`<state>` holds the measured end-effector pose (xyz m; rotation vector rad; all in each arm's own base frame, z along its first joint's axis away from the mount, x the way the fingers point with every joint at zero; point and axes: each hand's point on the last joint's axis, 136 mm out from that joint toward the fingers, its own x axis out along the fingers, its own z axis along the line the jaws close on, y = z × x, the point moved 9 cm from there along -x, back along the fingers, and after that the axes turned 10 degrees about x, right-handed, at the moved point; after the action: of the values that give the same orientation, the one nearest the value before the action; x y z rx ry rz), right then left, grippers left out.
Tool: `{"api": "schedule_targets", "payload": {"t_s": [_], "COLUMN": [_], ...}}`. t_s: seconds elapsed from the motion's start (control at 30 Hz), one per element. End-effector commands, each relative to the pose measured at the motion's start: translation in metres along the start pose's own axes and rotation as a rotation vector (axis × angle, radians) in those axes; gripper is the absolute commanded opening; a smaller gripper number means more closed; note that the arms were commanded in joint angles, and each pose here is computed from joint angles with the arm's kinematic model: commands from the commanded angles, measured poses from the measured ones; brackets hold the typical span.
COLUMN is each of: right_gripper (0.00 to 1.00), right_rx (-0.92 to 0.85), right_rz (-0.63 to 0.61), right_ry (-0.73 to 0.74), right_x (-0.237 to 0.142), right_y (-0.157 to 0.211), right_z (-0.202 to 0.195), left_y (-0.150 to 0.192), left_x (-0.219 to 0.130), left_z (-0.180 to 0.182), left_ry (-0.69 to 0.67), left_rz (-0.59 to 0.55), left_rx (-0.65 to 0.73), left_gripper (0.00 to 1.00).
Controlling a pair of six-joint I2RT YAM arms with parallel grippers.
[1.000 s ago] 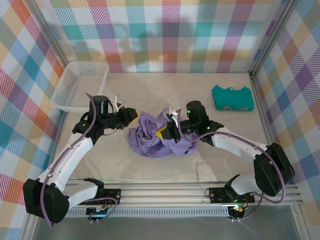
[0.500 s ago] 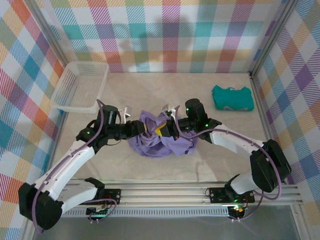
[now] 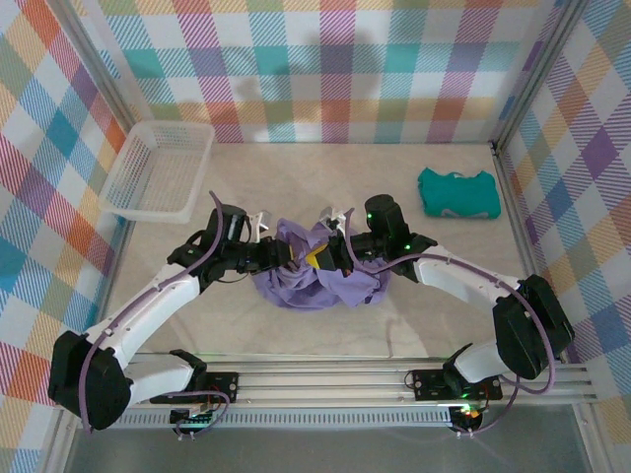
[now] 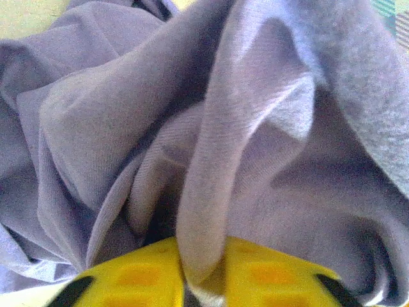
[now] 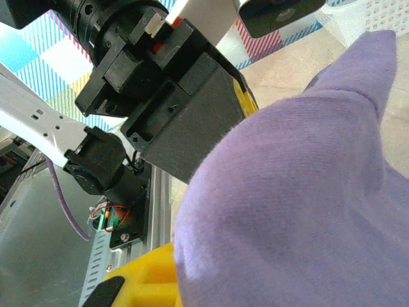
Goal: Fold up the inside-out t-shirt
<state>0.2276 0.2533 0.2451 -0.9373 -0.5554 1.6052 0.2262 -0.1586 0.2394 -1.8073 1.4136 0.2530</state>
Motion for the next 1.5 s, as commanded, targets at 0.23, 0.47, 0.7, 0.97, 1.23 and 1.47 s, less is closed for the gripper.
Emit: {"api": "schedule_targets", "payload": {"t_s": [0.23, 0.47, 0.7, 0.97, 1.23, 1.47], "right_gripper": [0.00, 0.01, 0.14, 0.44, 0.59, 0.62], "right_rx": [0.011, 0.032, 0.126, -0.142, -0.383, -0.453], "right_rz": [-0.029, -0.049, 0.036, 0.020, -0.061, -0.031], "right_ry": [0.341, 0.507, 0.942, 0.704, 0.544, 0.585], "right_x": [-0.025, -0.021, -0.036, -0.043, -0.027, 0.008], "right_y": [-0.010, -0.024, -0.027, -0.015, -0.013, -0.035], "right_z": [-0.018, -0.033, -0.056, 0.003, 0.041, 0.022], "left_y": [-0.023, -0.038, -0.055, -0.056, -0.055, -0.052], "left_x": [-0.043, -0.062, -0.082, -0.085, -0.085, -0.087], "left_z": [-0.028, -0.042, -0.051, -0.048, -0.047, -0.048], "left_ry": [0.235, 0.379, 0.470, 0.432, 0.417, 0.414], "left_rz": [-0.121, -0.136, -0.247, -0.268, -0.257, -0.253], "left_rx": [0.041, -0.007, -0.080, -0.083, -0.080, -0.068], "left_gripper": [0.00, 0.00, 0.00, 0.00, 0.00, 0.00]}}
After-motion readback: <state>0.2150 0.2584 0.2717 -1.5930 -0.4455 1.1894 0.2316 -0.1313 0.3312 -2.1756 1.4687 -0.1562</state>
